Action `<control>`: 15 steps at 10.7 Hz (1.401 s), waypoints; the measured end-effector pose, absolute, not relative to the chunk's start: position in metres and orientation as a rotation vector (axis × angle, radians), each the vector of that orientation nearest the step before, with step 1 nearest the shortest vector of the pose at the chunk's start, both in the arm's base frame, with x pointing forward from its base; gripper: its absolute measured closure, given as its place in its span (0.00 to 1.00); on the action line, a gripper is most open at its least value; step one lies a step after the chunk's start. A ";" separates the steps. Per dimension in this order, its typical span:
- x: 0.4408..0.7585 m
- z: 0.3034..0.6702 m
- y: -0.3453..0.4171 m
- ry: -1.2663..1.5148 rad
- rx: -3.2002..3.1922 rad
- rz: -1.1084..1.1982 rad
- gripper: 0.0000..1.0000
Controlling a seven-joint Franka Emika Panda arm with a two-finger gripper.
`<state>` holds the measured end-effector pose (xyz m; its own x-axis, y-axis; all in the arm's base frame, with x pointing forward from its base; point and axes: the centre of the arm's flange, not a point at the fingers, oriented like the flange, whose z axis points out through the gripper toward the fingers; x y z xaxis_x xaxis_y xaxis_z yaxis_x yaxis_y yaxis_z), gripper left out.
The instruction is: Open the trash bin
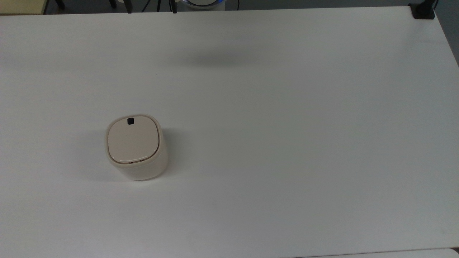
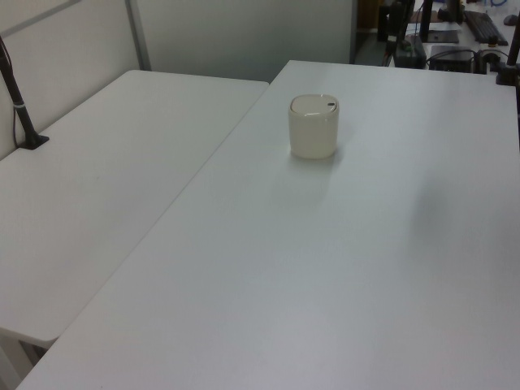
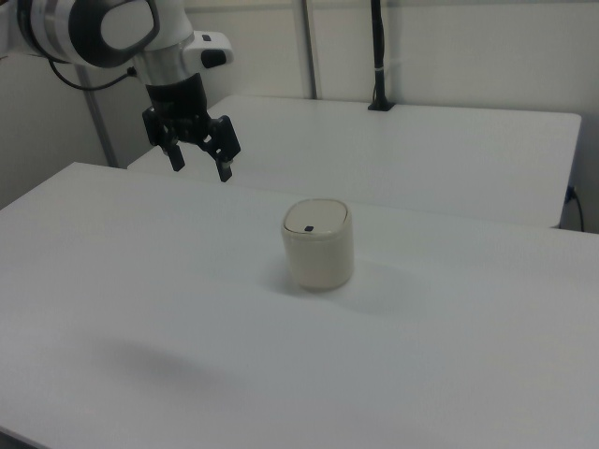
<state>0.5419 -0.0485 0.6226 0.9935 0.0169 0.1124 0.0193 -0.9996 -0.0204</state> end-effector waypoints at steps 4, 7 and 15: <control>0.540 0.620 -0.048 -0.031 -3.115 -0.147 0.00; 0.540 0.620 -0.048 -0.031 -3.115 -0.145 0.00; 0.541 0.619 -0.048 -0.031 -3.115 -0.142 0.00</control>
